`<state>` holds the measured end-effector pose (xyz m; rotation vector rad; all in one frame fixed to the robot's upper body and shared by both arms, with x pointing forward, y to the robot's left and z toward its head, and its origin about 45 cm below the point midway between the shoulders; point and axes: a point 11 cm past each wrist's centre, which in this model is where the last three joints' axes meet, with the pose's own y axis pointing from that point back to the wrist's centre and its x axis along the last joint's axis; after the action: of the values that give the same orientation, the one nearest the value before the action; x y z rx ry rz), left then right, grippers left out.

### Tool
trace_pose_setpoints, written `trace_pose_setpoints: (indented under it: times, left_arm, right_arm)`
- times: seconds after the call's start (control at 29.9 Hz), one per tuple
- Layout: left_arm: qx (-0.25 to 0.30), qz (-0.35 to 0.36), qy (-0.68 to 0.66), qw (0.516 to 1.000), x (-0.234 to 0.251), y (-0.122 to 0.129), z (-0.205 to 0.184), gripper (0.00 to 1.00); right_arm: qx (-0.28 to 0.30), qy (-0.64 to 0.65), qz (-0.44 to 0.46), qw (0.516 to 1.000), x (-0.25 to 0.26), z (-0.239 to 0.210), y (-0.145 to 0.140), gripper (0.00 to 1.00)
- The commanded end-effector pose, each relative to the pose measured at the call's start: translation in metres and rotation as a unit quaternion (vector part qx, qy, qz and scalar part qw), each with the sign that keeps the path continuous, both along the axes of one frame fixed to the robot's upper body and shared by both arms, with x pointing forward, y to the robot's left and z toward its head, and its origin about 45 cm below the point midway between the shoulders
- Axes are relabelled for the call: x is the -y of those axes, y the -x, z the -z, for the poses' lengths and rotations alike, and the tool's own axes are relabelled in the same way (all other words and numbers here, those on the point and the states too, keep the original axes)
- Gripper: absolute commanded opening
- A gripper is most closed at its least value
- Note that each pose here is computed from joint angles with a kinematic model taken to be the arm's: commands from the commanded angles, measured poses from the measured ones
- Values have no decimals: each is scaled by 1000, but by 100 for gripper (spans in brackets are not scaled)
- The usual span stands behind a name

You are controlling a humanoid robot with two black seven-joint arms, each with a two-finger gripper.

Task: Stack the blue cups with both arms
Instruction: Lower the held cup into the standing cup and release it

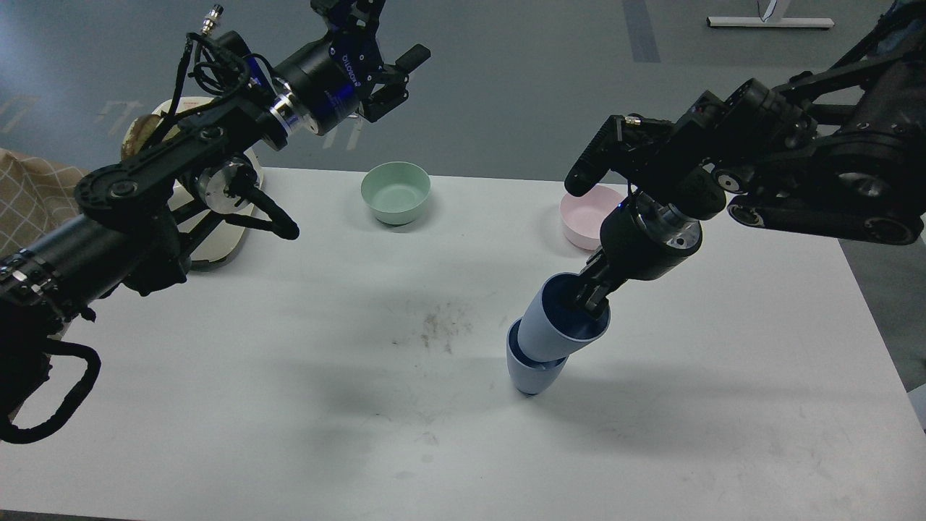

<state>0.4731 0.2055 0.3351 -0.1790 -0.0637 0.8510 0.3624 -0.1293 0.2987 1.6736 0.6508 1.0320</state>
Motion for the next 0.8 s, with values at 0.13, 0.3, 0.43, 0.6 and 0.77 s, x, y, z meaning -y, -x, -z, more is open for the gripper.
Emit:
trace_pose_setpoints:
  times: [0.13, 0.3, 0.43, 0.6, 0.77]
  left_arm:
    - [0, -1, 0, 1000, -1, 0, 0, 98]
    - [0, -1, 0, 1000, -1, 0, 0, 98]
    - [0, -1, 0, 1000, -1, 0, 0, 98]
    - [0, -1, 0, 1000, -1, 0, 0, 98]
    - [0, -1, 0, 1000, -1, 0, 0, 98]
  right_arm:
    - [0, 1, 1, 1000, -1, 2, -1, 20]
    - [-3, 1, 2, 1000, 0, 5, -1, 33]
    - [-3, 1, 1, 1000, -1, 5, 0, 41]
    - [-2, 2, 0, 1000, -1, 5, -1, 50]
    - [-3, 2, 0, 1000, -2, 6, -1, 53]
